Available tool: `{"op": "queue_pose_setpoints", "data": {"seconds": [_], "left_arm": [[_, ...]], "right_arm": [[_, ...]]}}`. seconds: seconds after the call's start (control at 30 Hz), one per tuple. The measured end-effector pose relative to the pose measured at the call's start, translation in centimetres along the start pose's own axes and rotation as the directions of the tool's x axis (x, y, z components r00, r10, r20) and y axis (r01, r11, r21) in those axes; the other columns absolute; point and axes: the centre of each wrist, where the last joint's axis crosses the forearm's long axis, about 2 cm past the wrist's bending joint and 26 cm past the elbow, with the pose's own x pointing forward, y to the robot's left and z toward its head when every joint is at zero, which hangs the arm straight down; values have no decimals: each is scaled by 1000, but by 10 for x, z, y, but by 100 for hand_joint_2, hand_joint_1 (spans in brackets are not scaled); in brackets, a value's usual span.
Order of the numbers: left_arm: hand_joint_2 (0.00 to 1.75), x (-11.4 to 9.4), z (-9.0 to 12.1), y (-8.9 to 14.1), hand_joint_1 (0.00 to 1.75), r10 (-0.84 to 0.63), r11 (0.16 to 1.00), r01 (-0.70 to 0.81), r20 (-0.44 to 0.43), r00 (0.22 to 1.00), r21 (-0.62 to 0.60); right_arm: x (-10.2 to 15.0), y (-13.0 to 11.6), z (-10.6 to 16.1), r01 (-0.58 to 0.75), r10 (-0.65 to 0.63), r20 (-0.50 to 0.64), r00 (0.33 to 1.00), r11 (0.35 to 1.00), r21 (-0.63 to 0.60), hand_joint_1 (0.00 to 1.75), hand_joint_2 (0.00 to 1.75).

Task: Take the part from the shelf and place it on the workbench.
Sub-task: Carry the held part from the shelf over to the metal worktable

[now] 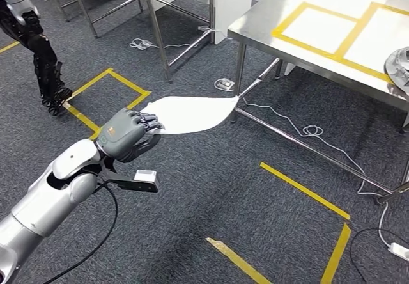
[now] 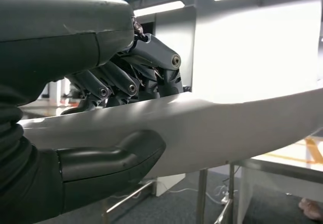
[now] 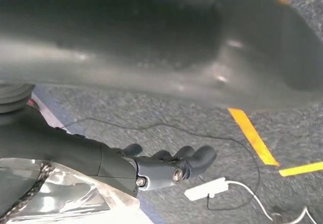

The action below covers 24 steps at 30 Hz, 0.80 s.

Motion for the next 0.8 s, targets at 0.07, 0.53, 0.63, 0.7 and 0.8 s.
{"op": "queue_pose_setpoints", "data": {"seconds": [0.07,0.53,0.63,0.7,0.8], "left_arm": [[175,1,2,-2,175,3,1000,-3,-6,1000,-3],[175,14,3,-11,175,17,998,-18,-18,1000,-53],[175,19,11,-13,175,9,999,-11,-37,999,-47],[175,23,22,-16,175,7,998,-10,-54,999,-56],[175,28,36,-21,175,15,997,-20,-76,997,-69]], "right_arm": [[-2,0,1,3,-3,-3,1000,1000,1,0,0],[-3,4,4,50,-49,-19,999,998,29,0,0],[2,6,3,43,-43,-10,999,998,55,0,0],[6,6,1,31,-31,-2,1000,997,65,0,0],[7,6,0,17,-17,0,1000,997,71,0,0]]}}
